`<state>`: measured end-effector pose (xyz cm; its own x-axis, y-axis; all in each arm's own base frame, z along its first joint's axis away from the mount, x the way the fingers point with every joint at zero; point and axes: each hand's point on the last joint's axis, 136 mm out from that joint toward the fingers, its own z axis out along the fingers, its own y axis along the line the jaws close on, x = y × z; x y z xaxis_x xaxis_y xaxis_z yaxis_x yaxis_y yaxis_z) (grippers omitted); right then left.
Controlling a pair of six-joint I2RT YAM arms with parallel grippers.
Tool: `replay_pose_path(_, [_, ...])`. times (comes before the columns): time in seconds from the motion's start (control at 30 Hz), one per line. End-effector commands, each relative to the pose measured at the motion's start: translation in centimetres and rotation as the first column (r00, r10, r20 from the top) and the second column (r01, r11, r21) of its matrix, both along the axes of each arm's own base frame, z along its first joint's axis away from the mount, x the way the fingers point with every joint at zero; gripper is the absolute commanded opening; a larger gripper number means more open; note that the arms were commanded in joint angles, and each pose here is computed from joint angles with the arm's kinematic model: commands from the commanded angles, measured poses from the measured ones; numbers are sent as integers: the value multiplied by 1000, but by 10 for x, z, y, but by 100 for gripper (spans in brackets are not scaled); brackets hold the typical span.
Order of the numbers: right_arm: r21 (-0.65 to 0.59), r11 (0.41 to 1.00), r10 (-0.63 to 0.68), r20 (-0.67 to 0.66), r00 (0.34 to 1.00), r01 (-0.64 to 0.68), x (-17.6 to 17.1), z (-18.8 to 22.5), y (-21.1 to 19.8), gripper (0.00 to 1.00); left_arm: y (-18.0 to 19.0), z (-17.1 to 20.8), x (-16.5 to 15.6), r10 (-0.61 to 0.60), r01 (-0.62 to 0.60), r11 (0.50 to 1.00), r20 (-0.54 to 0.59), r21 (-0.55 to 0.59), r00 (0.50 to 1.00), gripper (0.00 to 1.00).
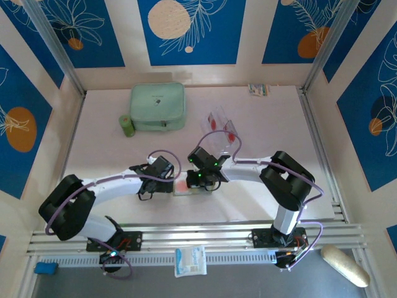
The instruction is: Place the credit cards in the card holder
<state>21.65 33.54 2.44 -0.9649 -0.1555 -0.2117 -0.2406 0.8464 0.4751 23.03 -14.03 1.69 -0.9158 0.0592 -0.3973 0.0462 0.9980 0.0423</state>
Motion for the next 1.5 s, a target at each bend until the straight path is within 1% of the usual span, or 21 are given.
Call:
replay_pose_path(0.0, [25, 1000, 15, -41, 999, -14, -8, -1, 10, 0, -1, -7, 0, -4, 4, 1000, -22, 0, 1000, 100])
replay_pose_path(0.4, [83, 997, 5, -70, 998, 1, -8, 4, 17, 0, -4, -5, 2, -5, 5, 1000, -19, -13, 1000, 100])
replay_pose_path(0.6, [120, 993, -20, -34, 999, 24, 0, 28, 7, 0, -3, 6, 4, -4, 4, 1000, -4, -13, 1000, 100])
replay_pose_path(0.77, [117, 992, -47, 15, 999, 45, 9, 46, -12, 2, 0, 22, 5, -1, 1, 1000, 25, -11, 1000, 100])
replay_pose_path(0.87, [105, 992, -71, 43, 997, 66, 14, 53, -28, 4, 0, 35, 7, -1, 2, 1000, 50, -20, 999, 100])
replay_pose_path(1.0, [101, 988, -121, 80, 989, 113, 21, 62, -53, 10, -3, 54, 11, -4, 8, 999, 84, -46, 996, 100])
replay_pose_path(1.17, [127, 974, -201, 123, 972, 186, 30, 78, -86, 20, -16, 79, 19, -13, 28, 993, 125, -116, 992, 100])
replay_pose_path(1.33, [151, 962, -252, 164, 954, 228, 36, 97, -113, 31, -34, 93, 25, -13, 40, 979, 139, -199, 990, 100])
replay_pose_path(1.47, [177, 954, -271, 175, 946, 241, 39, 107, -125, 31, -53, 97, 28, -9, 46, 962, 136, -269, 991, 100])
